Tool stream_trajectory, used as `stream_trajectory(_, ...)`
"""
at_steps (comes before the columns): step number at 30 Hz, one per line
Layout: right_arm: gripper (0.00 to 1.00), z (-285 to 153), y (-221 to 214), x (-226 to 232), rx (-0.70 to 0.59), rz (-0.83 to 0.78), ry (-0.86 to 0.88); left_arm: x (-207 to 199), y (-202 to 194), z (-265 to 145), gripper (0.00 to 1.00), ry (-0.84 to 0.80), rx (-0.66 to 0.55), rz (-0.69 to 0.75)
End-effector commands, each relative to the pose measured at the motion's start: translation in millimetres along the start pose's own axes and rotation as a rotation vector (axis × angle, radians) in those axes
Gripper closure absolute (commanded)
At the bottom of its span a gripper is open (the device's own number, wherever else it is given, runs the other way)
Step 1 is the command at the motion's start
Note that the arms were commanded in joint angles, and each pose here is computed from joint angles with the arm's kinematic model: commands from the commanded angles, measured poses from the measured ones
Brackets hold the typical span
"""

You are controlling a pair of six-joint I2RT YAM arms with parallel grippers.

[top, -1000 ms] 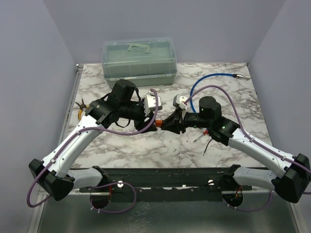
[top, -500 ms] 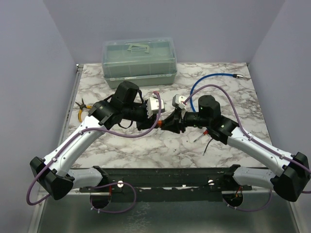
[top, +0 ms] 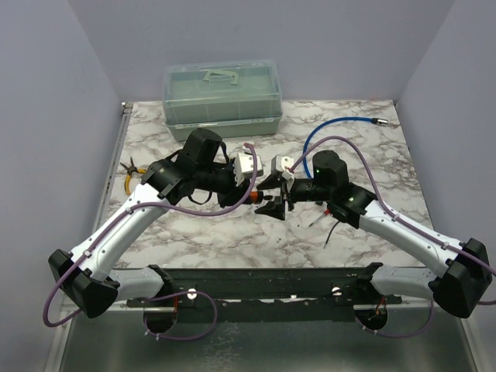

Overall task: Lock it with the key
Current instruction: Pick up the lock from the center of the board.

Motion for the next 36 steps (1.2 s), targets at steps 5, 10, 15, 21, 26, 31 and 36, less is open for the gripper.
stream_trajectory(5,0.27,1.8,16.8,-0.4,-0.029,-0.107,0.073,1.4,19.4,-3.6,1.00,-0.018,-0.063,0.018)
stream_trajectory(10,0.27,0.4,17.1,3.3,-0.011,-0.140,0.132,1.6,17.0,-2.1,1.00,-0.021,-0.057,0.015)
stream_trajectory(15,0.30,2.7,17.1,1.0,0.021,-0.137,0.147,0.6,19.0,-3.2,1.00,-0.020,-0.068,0.013)
stream_trajectory(21,0.36,5.0,14.6,0.0,0.017,-0.105,0.139,0.2,19.7,-3.9,1.00,-0.019,-0.075,0.010)
stream_trajectory(26,0.44,6.0,13.4,-0.9,0.021,-0.084,0.127,-0.1,20.7,-4.1,1.00,-0.021,-0.080,0.011)
stream_trajectory(31,0.66,7.2,12.5,-2.3,0.020,-0.076,0.112,-0.7,21.1,-3.7,1.00,-0.028,-0.085,0.005)
stream_trajectory(36,0.99,6.6,13.2,-4.6,0.035,-0.041,0.073,0.3,26.4,-8.2,0.73,0.012,-0.084,-0.053)
Point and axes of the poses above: each gripper's point midway between its finger pads, its own z axis out along the fingers, its own x axis along the line the jaws close on, y = z × x, the point moved 9 cm from there along -z, back along the fingers, and after that the axes turned 5 degrees about z, right-handed, at the moved point
